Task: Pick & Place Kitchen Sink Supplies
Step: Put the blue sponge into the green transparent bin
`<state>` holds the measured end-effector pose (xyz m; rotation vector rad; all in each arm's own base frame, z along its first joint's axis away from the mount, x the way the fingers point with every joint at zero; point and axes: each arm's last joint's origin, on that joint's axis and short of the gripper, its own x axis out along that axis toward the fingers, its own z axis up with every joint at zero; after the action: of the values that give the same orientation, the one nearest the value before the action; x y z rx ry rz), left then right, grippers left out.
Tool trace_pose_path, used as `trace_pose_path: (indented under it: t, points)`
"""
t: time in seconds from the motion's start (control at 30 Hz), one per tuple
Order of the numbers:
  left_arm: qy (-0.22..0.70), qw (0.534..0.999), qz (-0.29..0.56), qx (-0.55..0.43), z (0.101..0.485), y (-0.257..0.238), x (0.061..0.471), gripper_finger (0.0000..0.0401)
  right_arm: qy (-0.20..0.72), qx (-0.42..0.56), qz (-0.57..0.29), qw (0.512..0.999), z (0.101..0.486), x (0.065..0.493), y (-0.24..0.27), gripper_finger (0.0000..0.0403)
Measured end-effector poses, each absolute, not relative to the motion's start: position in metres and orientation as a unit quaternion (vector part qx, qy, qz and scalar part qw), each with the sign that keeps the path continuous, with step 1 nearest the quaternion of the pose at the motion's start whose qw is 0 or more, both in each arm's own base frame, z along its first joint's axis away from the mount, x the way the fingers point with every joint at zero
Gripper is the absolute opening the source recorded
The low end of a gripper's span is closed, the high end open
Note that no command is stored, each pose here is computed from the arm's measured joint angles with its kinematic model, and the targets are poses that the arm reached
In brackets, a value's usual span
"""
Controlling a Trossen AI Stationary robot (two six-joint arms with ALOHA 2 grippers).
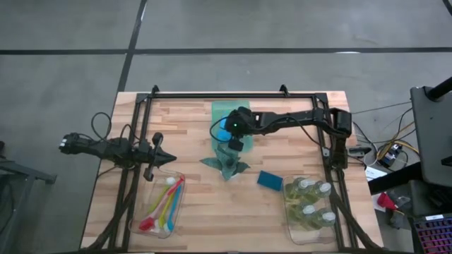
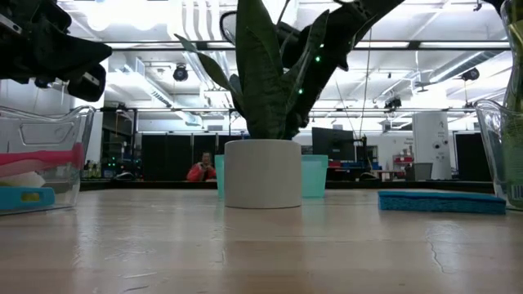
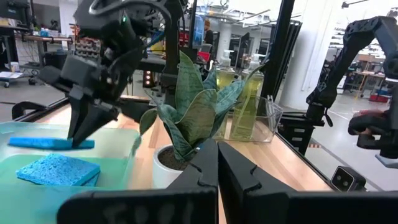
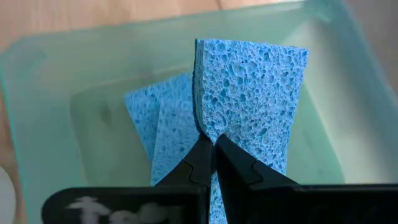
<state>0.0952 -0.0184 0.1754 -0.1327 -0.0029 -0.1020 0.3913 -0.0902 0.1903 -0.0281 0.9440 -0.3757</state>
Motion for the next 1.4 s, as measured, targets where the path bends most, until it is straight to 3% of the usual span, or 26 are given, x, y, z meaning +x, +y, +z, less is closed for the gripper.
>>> trace_pose_path:
  t: [0.17,0.33,0.5,0.67,0.83,1.13,1.4]
  points:
    - [0.000,0.997,-0.051,-0.066,0.175,-0.019,0.095,0.0000,0.469,-0.020,-0.173,0.866,0.177,0.394,-0.090,0.0018]
    - [0.000,0.997,-0.051,-0.066,0.175,-0.019,0.095,0.0000,0.477,-0.020,-0.172,0.862,0.175,0.393,-0.090,0.0065]
    - [0.000,0.997,-0.051,-0.066,0.175,-0.019,0.095,0.0000,0.459,-0.022,-0.195,0.866,0.192,0.389,-0.090,0.0123]
    - [0.001,0.997,-0.051,-0.066,0.175,-0.019,0.095,0.0000,0.441,-0.020,-0.221,0.870,0.221,0.376,-0.088,0.0157]
    - [0.001,0.997,-0.051,-0.066,0.175,-0.019,0.095,0.0000,0.444,0.031,-0.205,0.872,0.246,0.357,-0.078,0.0167]
    - [0.001,0.997,-0.051,-0.066,0.175,-0.019,0.095,0.0000,0.505,0.147,-0.062,0.848,0.264,0.331,-0.037,0.0164]
    - [0.001,0.997,-0.051,-0.066,0.175,-0.019,0.095,0.0000,0.590,0.135,-0.032,0.796,0.251,0.319,0.005,0.0169]
